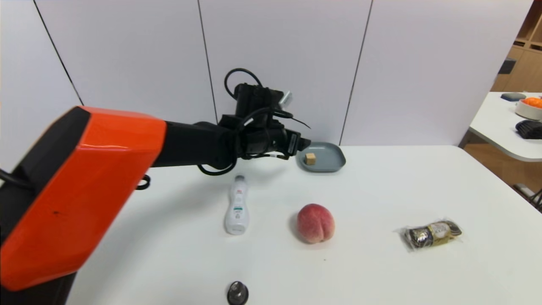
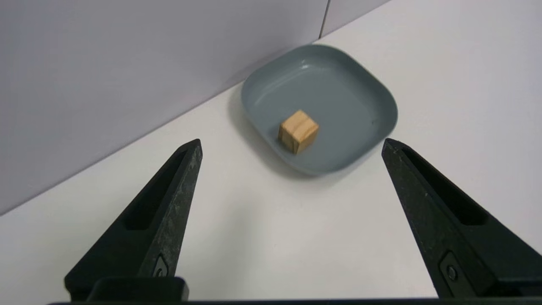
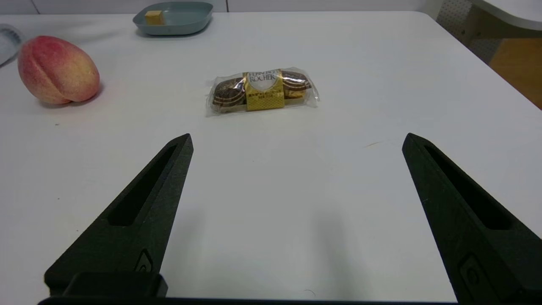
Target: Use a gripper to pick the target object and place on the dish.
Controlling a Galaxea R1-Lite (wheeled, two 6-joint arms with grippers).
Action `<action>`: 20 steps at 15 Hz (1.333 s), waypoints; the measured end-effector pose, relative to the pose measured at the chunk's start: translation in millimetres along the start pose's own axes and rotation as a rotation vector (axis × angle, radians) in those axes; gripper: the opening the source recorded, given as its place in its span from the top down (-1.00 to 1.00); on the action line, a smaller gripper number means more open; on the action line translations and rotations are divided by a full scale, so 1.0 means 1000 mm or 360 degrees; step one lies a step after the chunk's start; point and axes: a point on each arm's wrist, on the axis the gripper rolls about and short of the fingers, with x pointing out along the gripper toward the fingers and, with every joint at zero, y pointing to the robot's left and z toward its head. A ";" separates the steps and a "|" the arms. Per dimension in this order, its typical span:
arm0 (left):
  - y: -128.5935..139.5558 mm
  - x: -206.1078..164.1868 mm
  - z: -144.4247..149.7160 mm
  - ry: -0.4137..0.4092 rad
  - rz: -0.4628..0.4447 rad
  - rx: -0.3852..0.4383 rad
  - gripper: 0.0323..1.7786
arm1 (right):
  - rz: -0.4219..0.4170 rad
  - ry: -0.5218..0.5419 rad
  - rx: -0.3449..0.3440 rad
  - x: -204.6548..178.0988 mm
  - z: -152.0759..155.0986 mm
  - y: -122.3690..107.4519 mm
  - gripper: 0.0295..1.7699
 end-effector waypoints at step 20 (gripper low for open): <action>-0.006 -0.405 -0.109 -0.0195 0.0733 -0.0062 -0.90 | 0.0001 0.0000 -0.0001 0.000 0.000 0.000 -0.93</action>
